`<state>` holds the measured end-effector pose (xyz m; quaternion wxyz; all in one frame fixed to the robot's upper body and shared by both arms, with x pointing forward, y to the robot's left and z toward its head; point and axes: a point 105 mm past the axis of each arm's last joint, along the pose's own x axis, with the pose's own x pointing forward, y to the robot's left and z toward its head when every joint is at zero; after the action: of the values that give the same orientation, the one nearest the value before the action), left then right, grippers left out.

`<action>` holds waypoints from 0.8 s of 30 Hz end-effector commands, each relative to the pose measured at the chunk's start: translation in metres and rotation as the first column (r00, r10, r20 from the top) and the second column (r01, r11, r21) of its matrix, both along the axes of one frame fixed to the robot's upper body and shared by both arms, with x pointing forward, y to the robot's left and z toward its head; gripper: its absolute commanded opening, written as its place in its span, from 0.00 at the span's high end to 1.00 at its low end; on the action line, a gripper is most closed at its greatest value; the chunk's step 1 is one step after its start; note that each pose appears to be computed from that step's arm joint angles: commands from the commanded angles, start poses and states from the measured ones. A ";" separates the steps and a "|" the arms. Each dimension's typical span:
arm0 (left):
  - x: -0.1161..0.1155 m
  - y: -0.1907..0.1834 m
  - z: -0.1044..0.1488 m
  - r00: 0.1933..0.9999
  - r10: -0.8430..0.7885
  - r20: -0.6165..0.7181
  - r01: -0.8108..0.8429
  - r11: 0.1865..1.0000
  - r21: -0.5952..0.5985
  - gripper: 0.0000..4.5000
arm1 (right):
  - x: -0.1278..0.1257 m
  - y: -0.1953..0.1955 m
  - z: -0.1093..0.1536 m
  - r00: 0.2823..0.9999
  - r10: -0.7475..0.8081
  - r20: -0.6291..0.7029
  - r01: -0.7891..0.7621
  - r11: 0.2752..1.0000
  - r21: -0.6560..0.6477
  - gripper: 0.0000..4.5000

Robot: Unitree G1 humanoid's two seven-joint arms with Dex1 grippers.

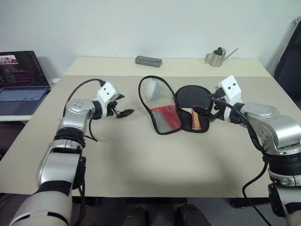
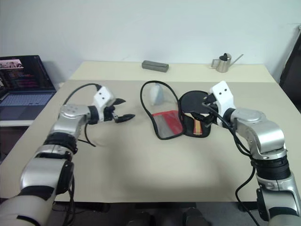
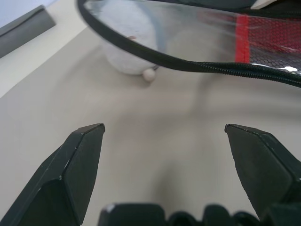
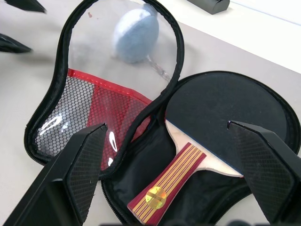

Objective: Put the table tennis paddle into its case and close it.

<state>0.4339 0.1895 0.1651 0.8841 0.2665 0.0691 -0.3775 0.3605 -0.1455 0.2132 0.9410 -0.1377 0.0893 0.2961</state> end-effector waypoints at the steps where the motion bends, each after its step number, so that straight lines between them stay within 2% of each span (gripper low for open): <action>1: 0.007 -0.003 0.013 0.999 0.015 0.049 -0.017 0.999 0.029 0.00 | -0.006 -0.005 0.015 0.998 -0.010 0.062 0.009 1.000 0.003 0.00; 10: 0.016 -0.028 0.005 0.999 0.035 0.036 -0.036 0.999 0.016 0.00 | -0.022 -0.023 0.013 0.998 -0.024 0.056 0.024 1.000 -0.004 0.00; 20: 0.028 -0.051 0.050 0.988 0.041 0.146 -0.037 0.999 -0.030 0.00 | -0.036 -0.039 0.008 0.994 -0.100 0.037 0.099 0.995 0.004 0.00; 24: 0.029 -0.063 0.050 0.991 0.017 0.129 -0.012 0.999 -0.035 0.00 | -0.043 -0.038 0.007 0.994 -0.099 0.036 0.098 0.995 0.012 0.00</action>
<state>0.4613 0.1303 0.2058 0.8929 0.2769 0.0191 -0.3545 0.3237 -0.1841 0.2066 0.9541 -0.1282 0.1052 0.2492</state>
